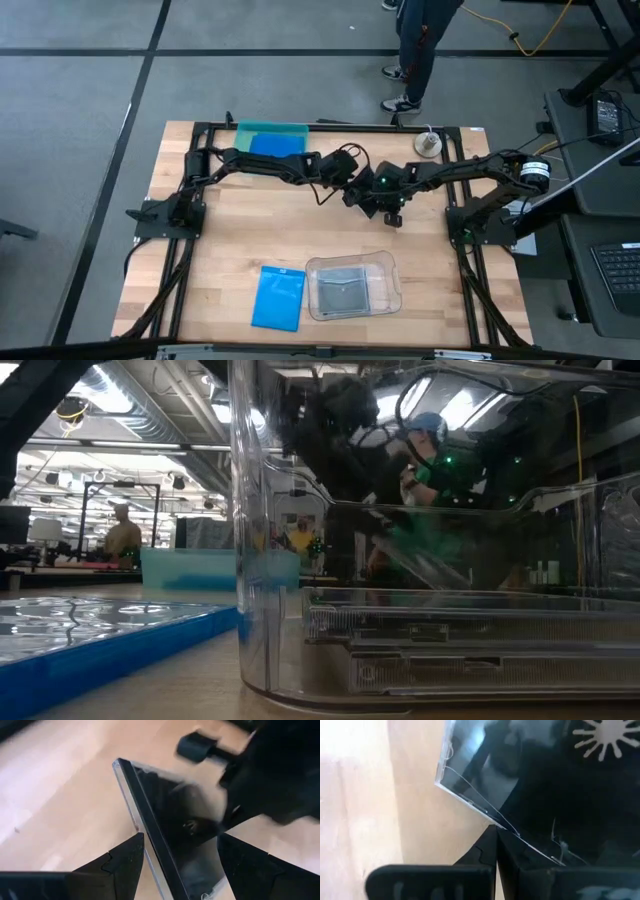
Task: Pick & place jewel cases by type
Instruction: Put the black CD case into the transparent bin
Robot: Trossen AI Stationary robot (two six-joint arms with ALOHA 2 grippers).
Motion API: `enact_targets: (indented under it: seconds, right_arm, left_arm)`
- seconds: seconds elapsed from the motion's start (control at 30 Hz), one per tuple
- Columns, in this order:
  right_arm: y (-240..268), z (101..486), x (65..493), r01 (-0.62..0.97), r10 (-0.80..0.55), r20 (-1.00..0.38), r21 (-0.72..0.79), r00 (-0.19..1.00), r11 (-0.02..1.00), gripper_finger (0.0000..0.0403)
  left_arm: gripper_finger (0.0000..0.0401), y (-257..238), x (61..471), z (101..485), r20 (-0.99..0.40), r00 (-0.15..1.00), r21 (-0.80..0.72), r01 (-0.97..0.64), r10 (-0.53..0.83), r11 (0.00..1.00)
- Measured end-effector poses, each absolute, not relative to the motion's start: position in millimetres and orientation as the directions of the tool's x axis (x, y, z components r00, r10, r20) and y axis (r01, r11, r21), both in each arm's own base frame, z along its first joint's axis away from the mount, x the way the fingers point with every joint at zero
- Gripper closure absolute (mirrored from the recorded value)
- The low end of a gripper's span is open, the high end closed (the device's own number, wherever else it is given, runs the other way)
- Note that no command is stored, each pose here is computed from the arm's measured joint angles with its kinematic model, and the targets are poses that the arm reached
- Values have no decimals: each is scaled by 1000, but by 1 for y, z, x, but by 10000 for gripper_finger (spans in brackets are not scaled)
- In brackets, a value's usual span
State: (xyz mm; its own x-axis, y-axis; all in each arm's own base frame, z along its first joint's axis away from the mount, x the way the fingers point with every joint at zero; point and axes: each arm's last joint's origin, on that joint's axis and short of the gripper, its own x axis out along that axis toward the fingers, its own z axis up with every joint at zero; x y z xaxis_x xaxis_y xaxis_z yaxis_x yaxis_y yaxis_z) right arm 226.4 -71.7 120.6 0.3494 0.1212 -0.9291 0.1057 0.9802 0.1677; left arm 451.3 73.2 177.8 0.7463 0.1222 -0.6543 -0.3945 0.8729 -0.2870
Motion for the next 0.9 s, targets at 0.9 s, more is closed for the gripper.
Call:
enact_targets:
  seconds: [0.9]
  right_arm:
    - [-62, 126, 194, 113, 72, -928, 121, 365, 986, 396]
  left_arm:
    - [164, 91, 469, 120, -746, 649, -580, -524, -148, 624]
